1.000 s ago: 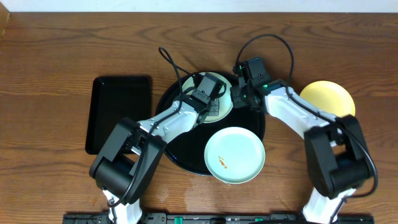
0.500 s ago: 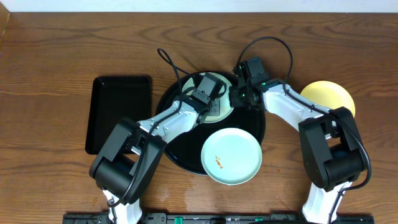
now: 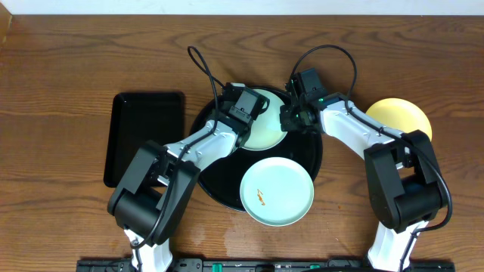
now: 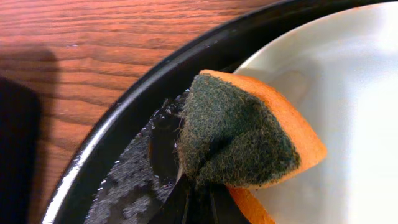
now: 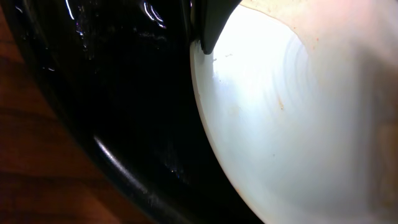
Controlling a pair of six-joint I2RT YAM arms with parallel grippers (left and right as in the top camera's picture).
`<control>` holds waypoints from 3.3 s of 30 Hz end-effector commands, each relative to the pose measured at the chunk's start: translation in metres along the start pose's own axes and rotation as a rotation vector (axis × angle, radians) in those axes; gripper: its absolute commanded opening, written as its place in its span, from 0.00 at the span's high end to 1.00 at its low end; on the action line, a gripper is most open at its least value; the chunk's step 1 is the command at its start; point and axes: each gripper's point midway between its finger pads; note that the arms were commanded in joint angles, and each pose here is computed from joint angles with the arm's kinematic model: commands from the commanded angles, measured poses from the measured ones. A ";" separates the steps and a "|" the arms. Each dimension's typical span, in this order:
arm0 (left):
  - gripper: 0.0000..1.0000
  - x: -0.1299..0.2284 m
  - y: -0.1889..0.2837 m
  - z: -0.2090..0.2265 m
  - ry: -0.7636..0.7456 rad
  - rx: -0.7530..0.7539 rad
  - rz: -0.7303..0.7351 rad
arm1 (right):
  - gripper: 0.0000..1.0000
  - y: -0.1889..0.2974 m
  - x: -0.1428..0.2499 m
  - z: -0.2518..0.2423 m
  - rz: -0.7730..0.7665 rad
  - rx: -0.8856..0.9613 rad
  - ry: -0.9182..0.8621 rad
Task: Clean dirty plates on tray and stack at the side
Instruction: 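Scrub the upper green plate with the sponge in the left gripper, then return the sponge to the small black tray and release it, then grasp the upper green plate rim with the right gripper and lift it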
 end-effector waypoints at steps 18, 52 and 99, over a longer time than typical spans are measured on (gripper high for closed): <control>0.93 -0.039 0.118 0.102 0.269 0.086 0.024 | 0.99 -0.009 0.032 -0.043 0.103 0.155 0.053; 0.67 -0.001 0.067 0.059 0.296 0.530 0.258 | 0.92 -0.007 0.034 -0.008 0.124 -0.082 0.052; 0.73 0.028 0.006 -0.007 0.297 0.663 0.380 | 0.99 0.028 0.023 0.059 0.107 -0.622 0.063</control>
Point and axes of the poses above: each gripper's point midway between its finger pads, its own y axis back along the fingers, its own z axis along the line the jaws close on, x = y × z, and after that the axes turned 2 degrees about y, right-handed
